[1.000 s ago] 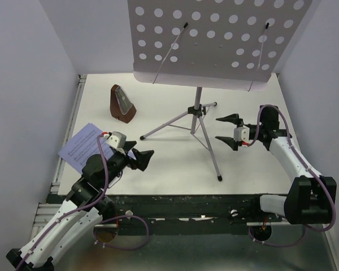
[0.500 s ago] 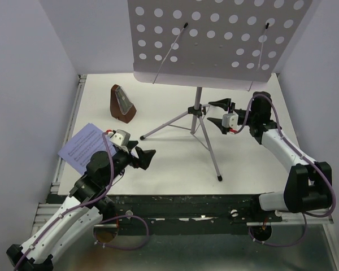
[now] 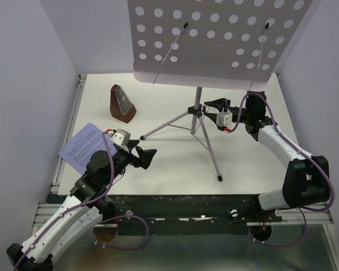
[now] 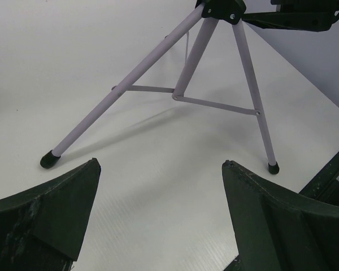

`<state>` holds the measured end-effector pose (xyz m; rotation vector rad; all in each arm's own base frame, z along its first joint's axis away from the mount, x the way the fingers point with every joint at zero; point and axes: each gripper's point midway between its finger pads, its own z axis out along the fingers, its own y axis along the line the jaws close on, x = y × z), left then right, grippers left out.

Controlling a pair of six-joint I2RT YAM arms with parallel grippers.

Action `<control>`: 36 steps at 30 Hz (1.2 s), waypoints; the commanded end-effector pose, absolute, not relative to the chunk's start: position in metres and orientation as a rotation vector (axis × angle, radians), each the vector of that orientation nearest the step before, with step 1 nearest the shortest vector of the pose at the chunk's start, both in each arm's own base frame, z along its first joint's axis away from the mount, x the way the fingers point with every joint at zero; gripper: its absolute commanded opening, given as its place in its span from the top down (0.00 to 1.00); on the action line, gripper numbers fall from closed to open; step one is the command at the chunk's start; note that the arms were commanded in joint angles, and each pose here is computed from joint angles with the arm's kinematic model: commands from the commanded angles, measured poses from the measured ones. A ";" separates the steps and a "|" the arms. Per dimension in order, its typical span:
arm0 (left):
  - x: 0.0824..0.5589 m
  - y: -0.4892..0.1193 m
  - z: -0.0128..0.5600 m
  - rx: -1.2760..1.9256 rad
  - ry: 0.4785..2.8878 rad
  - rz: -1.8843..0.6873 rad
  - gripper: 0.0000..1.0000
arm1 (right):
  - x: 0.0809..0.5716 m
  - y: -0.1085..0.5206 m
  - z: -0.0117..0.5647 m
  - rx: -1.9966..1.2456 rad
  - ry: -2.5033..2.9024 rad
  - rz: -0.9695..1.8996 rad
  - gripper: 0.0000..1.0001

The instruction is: Set up the instrument practice props

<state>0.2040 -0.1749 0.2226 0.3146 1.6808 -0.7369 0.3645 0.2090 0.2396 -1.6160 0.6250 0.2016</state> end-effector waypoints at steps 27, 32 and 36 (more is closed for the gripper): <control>0.198 -0.174 0.229 0.303 1.648 -0.776 0.01 | 0.371 0.217 0.244 -1.401 1.079 0.550 0.82; 0.197 -0.173 0.228 0.305 1.649 -0.774 0.01 | 0.367 0.224 0.238 -1.295 1.213 0.754 0.85; 0.196 -0.172 0.229 0.302 1.647 -0.772 0.01 | 0.365 0.229 0.234 -1.200 1.303 0.899 0.86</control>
